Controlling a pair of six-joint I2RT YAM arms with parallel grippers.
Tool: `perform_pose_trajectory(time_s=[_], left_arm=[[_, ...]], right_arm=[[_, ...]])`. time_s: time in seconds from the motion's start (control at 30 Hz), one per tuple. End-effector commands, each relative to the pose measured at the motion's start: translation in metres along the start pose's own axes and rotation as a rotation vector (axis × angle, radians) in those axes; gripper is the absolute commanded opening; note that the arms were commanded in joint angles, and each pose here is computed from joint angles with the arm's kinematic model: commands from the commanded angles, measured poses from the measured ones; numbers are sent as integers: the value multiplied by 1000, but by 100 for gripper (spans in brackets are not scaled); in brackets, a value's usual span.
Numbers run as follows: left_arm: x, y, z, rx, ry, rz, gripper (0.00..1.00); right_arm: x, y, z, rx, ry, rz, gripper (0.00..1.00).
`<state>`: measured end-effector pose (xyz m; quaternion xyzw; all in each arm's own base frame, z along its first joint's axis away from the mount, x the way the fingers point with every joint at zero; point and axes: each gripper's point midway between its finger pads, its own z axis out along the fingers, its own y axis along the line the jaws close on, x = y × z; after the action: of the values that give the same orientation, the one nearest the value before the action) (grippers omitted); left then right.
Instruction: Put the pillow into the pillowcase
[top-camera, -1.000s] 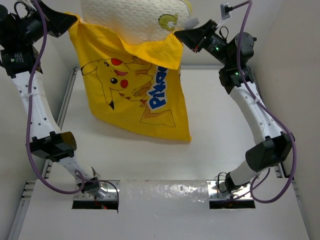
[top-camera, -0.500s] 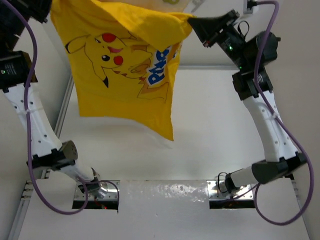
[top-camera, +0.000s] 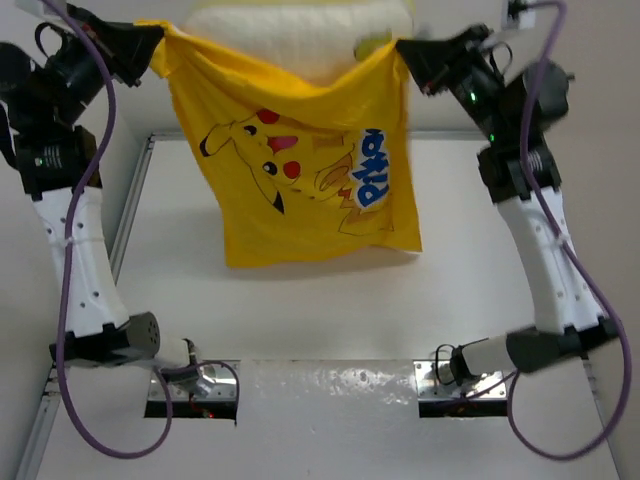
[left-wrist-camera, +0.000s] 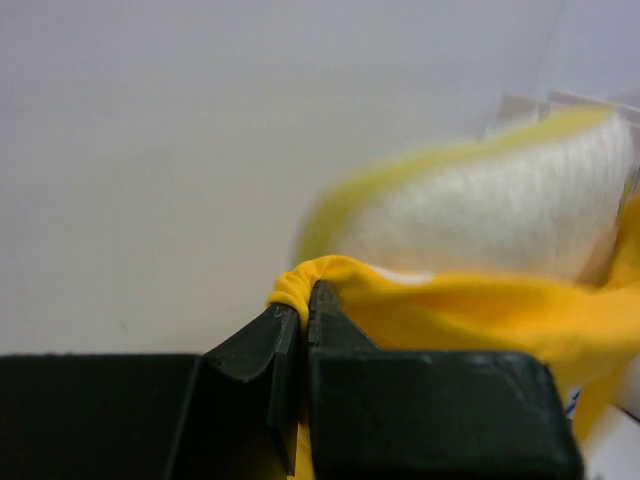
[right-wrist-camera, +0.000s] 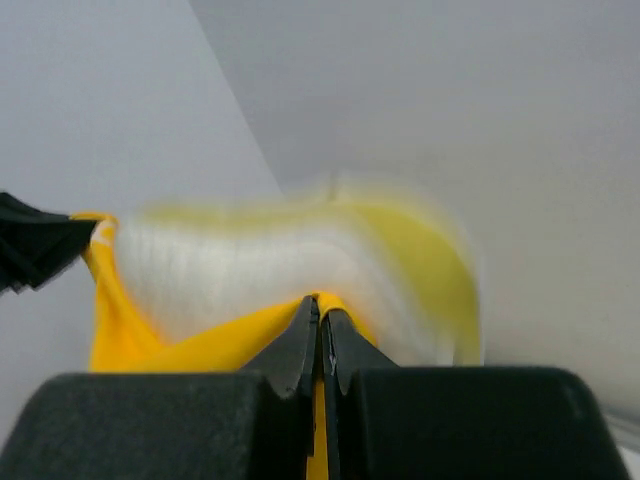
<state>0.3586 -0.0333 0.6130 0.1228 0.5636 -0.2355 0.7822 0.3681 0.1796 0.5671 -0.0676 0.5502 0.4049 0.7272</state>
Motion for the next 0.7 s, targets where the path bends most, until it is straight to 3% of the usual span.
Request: perform_pose_trajectory(time_s=[0.0,0.03,0.07,0.1,0.13,0.17,0.2,0.23,0.3,0.33,0.37,0.4,0.43,0.47,0.5,0.53,0.57,0.6,0.63,0.67], left_arm=[[-49,52,16,-126,-131,17,0],[-147,23,9,-37,-396,161,0],[-216,-16,-30,26,-664,286,0],[-241,-61,-55,52,-730,357,0],[-237,-68,-59,30,-699,375,0],[-211,-78,-53,82,-618,407,0],[-144,-41,-37,30,-440,289,0],[-98,-20,-24,-10,-304,234,0],[-1,20,-8,-117,-34,152,0],[3,35,4,-138,-22,143,0],[-97,7,-5,-174,-230,248,0],[-151,-11,-13,-167,-367,311,0],[-161,12,4,-169,-437,317,0],[-220,-33,-27,-95,-653,449,0],[-240,-77,-50,-19,-720,519,0],[-232,-87,-52,14,-688,530,0],[-178,-46,-25,6,-521,387,0],[-157,-55,-29,37,-439,358,0],[-113,-36,-15,20,-298,252,0],[-63,-1,-2,-43,-189,164,0]], right_arm=[[-72,15,46,-44,-117,-92,0],[-159,48,46,-76,-344,-213,0],[-191,61,36,-87,-458,-239,0],[-209,73,23,-99,-514,-243,0],[-211,84,12,-124,-504,-258,0],[-175,76,-1,-103,-394,-233,0],[-160,77,-15,-165,-461,-196,0],[-54,3,-3,-8,-272,-57,0],[-15,-27,4,80,-145,0,0],[-57,-5,10,33,-198,-31,0],[-62,-8,35,9,-185,-49,0],[-101,6,45,-10,-248,-141,0],[-211,86,7,-131,-498,-237,0],[-231,87,5,-118,-589,-261,0],[-229,82,6,-94,-579,-267,0],[-208,69,12,-60,-504,-256,0],[-179,60,11,-62,-423,-225,0],[-182,82,-35,-87,-473,-194,0],[-89,13,-13,-6,-369,-80,0],[-64,-3,-10,30,-308,-9,0]])
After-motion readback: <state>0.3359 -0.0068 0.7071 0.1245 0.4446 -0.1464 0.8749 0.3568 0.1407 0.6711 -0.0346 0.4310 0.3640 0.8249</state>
